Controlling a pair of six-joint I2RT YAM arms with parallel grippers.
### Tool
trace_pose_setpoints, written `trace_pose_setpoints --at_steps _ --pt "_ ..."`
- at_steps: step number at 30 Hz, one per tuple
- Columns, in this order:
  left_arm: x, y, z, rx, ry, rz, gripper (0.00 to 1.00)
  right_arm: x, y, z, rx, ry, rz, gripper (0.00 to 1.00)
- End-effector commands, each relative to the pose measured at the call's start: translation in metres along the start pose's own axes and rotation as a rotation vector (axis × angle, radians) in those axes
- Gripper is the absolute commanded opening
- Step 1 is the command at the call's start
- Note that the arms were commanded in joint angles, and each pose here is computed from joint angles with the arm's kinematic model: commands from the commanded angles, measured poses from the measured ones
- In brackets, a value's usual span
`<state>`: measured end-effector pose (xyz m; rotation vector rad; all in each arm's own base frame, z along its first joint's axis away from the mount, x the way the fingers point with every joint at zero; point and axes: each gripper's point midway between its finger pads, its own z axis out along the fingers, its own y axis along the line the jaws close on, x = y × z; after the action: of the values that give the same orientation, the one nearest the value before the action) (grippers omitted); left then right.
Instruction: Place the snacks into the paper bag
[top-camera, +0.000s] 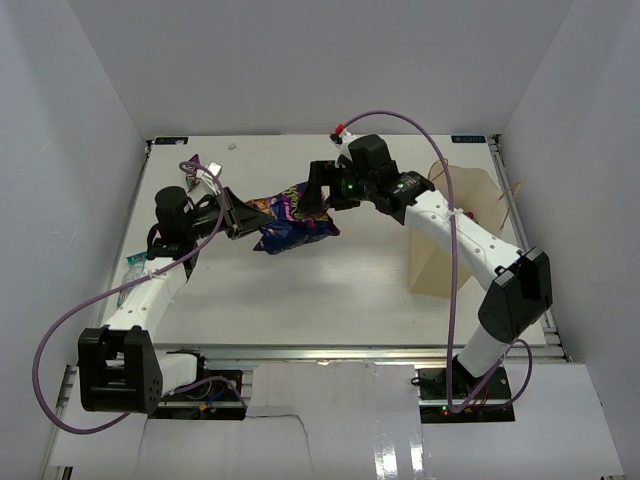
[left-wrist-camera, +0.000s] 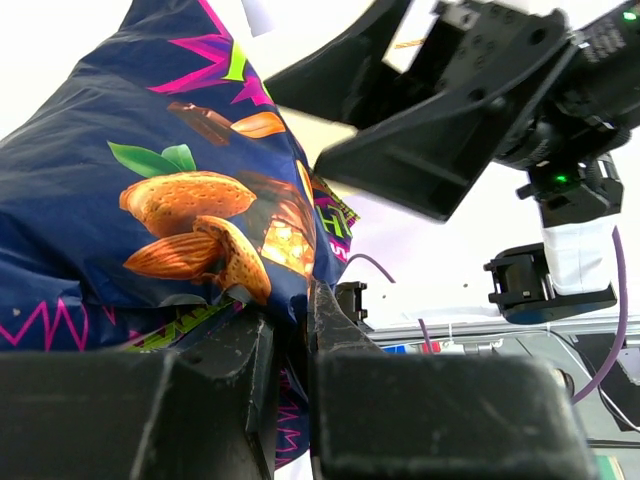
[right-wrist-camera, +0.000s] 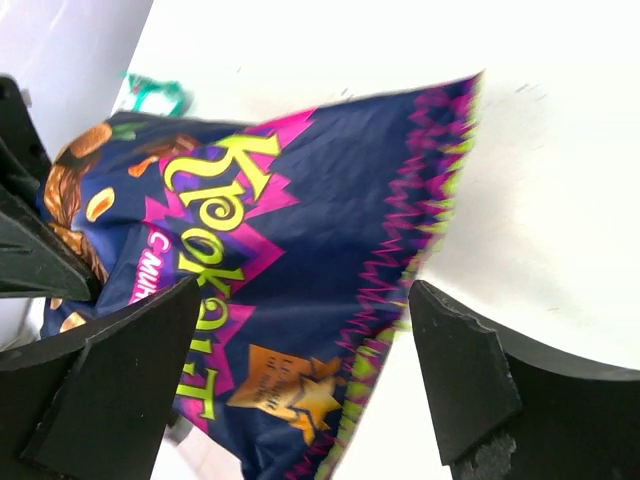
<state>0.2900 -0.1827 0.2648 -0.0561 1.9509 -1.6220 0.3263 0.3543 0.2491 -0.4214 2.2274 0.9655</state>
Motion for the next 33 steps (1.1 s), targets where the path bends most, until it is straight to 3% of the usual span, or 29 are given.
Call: trace_pose_setpoints --at_steps 1,4,15,20,24,31,33 --pt "-0.012 -0.058 -0.009 0.127 -0.033 0.213 0.08 -0.063 0.008 -0.045 0.064 -0.226 -0.128 0.9" --pt "-0.015 -0.061 -0.008 0.133 -0.033 0.229 0.08 -0.061 0.005 -0.051 0.061 -0.225 -0.094 0.9" --pt "-0.021 -0.094 -0.014 0.189 -0.027 0.298 0.08 0.001 0.001 -0.032 -0.065 -0.009 0.176 0.9" --pt "-0.022 -0.106 -0.016 0.215 -0.03 0.314 0.08 -0.002 0.024 -0.031 -0.194 0.013 0.21 0.91" --pt "-0.021 -0.108 -0.017 0.231 -0.029 0.32 0.08 -0.004 0.053 -0.037 -0.356 0.051 0.271 1.0" --pt "-0.017 -0.115 -0.02 0.261 -0.03 0.332 0.09 -0.018 0.085 -0.05 -0.538 0.037 0.276 0.71" --pt "-0.016 -0.115 -0.02 0.264 -0.027 0.33 0.11 -0.026 0.09 -0.055 -0.562 0.018 0.25 0.58"
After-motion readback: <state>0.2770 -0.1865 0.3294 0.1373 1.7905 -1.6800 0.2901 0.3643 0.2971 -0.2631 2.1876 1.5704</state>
